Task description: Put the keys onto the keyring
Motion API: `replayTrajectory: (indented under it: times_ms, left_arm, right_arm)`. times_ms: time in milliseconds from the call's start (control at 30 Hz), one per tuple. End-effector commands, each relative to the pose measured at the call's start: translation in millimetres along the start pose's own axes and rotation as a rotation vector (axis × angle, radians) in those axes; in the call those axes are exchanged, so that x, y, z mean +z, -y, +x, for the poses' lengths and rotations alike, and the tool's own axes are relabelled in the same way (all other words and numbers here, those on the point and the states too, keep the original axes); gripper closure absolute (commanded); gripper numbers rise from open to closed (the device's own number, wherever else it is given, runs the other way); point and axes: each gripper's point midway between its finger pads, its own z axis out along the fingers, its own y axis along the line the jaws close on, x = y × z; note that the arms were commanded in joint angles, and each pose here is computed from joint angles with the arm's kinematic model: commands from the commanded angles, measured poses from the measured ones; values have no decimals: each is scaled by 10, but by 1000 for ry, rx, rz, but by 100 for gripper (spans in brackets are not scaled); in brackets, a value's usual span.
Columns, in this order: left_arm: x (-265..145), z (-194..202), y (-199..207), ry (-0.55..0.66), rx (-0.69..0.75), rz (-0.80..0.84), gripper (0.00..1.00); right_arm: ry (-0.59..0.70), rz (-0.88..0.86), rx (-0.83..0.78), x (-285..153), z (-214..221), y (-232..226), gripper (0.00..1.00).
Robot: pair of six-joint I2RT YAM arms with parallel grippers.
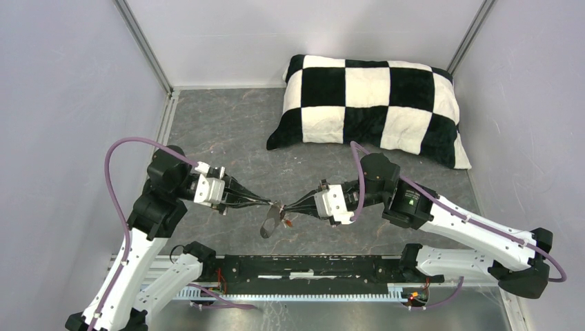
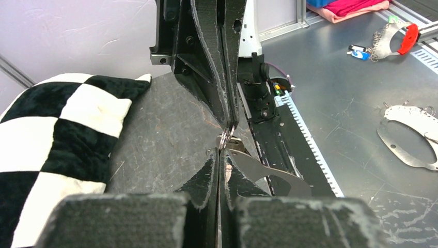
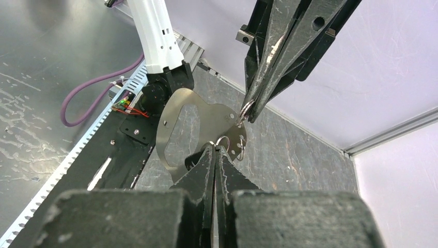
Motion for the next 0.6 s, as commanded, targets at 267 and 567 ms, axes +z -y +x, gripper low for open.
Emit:
replayTrajectory:
  times_ms: [267, 567]
  left_arm:
    - [-11, -122, -75, 15, -3, -57, 98]
    - [-13, -124, -77, 15, -1, -59, 98]
  right_arm:
    - [77, 47, -58, -9, -332, 188, 99]
    - [83, 83, -39, 3, -324, 241, 99]
